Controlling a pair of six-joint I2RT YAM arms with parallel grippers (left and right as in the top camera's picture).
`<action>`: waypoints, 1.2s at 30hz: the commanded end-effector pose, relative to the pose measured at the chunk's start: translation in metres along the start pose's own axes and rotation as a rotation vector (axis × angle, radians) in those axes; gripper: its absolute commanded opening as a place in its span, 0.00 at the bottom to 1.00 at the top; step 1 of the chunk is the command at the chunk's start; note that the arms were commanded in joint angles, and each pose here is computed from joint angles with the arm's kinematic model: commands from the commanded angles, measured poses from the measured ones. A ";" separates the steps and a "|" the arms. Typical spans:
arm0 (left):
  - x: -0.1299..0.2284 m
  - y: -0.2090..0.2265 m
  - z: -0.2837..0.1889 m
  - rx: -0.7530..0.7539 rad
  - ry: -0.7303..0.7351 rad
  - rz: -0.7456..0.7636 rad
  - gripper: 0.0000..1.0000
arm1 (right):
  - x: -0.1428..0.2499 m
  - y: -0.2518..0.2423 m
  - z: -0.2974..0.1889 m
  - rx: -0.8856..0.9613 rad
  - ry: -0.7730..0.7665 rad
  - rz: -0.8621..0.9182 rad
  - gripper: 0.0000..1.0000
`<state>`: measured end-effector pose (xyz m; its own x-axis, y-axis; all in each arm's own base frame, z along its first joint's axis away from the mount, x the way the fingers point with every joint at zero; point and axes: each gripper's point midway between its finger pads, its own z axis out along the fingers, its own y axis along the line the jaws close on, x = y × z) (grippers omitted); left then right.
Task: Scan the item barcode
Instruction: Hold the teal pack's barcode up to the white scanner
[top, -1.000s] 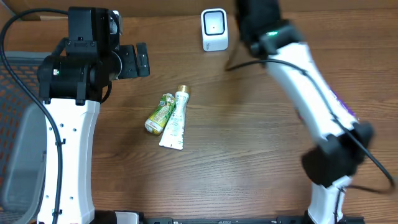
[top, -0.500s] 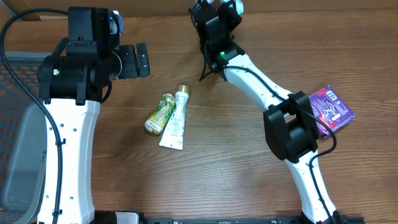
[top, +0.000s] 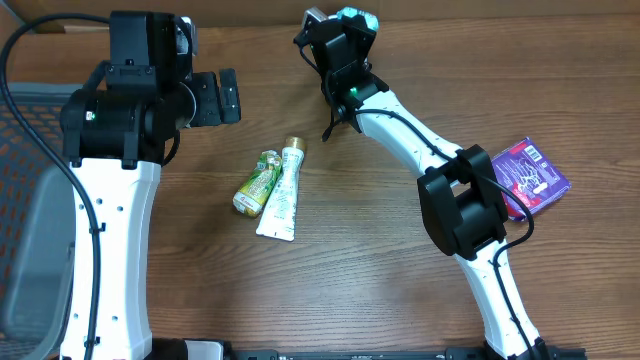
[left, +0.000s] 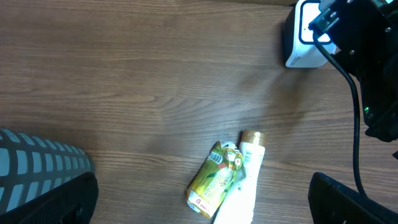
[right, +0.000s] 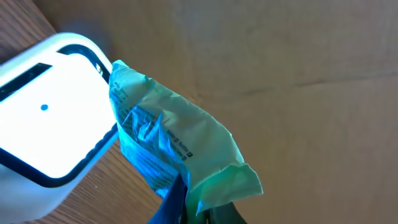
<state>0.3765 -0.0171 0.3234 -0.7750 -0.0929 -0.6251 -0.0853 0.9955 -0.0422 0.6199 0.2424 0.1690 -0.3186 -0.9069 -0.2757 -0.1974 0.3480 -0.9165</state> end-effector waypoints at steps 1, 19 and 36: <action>-0.003 0.003 0.000 -0.011 -0.006 0.015 1.00 | -0.010 0.000 -0.001 -0.001 -0.034 -0.043 0.04; -0.003 0.003 0.000 -0.011 -0.006 0.015 1.00 | -0.009 -0.010 0.000 0.047 -0.017 -0.032 0.04; -0.003 0.003 0.000 -0.011 -0.006 0.015 1.00 | -0.011 -0.055 -0.020 0.113 -0.006 0.091 0.04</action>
<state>0.3764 -0.0171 0.3234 -0.7753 -0.0929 -0.6248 -0.0851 0.9955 -0.0424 0.6218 0.2382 0.1748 -0.3300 -0.9147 -0.2332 -0.1677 0.2999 -0.9391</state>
